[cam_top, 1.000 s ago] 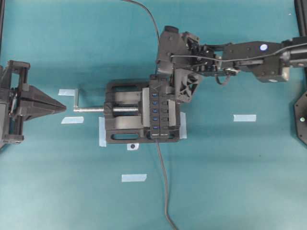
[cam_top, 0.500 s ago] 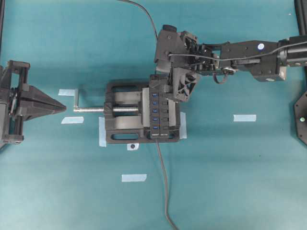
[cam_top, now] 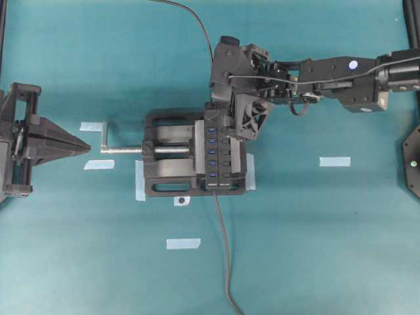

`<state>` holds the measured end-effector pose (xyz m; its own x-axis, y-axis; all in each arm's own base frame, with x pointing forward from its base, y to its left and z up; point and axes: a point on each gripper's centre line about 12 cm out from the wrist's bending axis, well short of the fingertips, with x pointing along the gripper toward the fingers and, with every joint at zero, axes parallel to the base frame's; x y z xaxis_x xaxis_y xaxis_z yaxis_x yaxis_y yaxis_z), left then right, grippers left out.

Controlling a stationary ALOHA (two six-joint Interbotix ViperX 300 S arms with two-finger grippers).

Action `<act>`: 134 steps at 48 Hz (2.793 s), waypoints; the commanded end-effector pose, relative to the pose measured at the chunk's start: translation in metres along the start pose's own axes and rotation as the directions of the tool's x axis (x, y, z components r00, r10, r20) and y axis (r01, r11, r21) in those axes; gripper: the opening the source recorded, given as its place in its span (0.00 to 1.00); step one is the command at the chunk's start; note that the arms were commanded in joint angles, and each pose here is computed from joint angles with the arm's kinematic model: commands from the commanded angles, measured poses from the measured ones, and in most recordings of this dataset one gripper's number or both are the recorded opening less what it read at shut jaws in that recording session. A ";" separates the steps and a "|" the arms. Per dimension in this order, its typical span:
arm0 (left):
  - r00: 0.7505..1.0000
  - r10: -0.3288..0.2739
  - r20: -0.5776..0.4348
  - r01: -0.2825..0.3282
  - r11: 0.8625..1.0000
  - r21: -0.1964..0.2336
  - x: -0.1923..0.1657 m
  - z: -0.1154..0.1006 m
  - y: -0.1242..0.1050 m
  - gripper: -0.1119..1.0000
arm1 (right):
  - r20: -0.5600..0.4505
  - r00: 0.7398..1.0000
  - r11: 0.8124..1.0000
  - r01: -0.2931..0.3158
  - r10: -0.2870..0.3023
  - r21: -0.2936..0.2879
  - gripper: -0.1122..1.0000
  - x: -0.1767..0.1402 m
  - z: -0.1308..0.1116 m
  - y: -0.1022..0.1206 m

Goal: Insert the USB into the second port from the front of the fixed hub.
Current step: 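Lower the right gripper and close it on the black USB plug, then pull the USB plug out of the front port with the right gripper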

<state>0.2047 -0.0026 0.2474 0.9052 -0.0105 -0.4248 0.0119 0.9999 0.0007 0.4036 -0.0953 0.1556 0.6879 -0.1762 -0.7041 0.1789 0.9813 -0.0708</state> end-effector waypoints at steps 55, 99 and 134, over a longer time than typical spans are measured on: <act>1.000 0.003 0.014 -0.003 1.000 0.002 0.000 0.006 0.001 0.10 | 0.067 0.998 1.000 -0.008 0.009 -0.009 0.18 -0.014 0.021 0.006; 1.000 0.003 0.012 -0.003 1.000 0.000 0.000 0.005 0.001 0.10 | 0.098 0.994 0.998 -0.038 0.042 -0.042 0.17 -0.054 0.048 0.026; 1.000 0.004 0.011 -0.004 1.000 0.000 -0.001 0.004 0.001 0.10 | 0.106 0.986 0.991 -0.124 0.128 -0.045 0.17 -0.073 0.051 0.071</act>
<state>0.2039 -0.0023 0.2458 0.9033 -0.0091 -0.4289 0.0110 0.9999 0.0021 0.4006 -0.0221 0.2180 0.7395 -0.0649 -0.6700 0.0614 0.9977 -0.0288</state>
